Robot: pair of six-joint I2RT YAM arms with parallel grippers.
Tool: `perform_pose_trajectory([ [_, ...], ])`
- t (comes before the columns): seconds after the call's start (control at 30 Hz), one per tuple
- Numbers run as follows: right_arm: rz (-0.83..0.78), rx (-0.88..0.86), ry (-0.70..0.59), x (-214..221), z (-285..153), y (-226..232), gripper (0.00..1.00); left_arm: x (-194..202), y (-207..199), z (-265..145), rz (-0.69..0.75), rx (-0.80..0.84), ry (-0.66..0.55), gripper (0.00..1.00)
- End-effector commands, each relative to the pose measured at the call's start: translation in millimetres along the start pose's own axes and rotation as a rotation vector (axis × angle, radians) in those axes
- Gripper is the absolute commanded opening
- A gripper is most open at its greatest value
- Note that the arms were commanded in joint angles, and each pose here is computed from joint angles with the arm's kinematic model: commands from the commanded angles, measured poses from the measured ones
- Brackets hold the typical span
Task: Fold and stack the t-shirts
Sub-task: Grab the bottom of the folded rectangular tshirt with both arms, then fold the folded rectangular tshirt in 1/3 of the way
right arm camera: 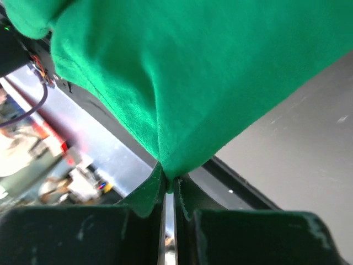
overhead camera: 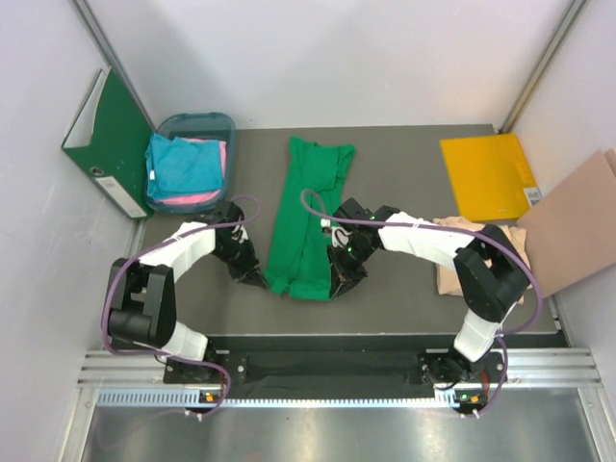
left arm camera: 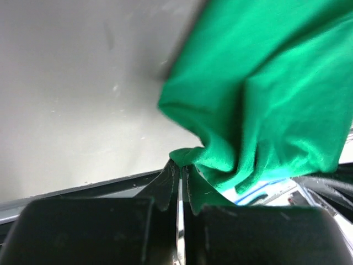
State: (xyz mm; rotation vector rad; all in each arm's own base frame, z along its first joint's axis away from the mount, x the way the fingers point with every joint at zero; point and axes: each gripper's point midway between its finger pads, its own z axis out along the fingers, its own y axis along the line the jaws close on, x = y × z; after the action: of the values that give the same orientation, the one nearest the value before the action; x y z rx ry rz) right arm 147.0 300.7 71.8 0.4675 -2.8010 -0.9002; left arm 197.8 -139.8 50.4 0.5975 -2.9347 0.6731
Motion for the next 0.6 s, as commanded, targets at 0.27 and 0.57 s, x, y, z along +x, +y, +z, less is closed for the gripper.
perform_pose_trajectory([
  [0.27, -0.155, 0.166, -0.21, -101, -44, -26, 0.0, -80, -87, -41, 0.137, 0.154, -0.17, 0.0],
  [0.57, -0.132, 0.179, -0.344, -186, -79, -55, 0.0, -154, -145, -40, 0.195, 0.211, -0.226, 0.0],
])
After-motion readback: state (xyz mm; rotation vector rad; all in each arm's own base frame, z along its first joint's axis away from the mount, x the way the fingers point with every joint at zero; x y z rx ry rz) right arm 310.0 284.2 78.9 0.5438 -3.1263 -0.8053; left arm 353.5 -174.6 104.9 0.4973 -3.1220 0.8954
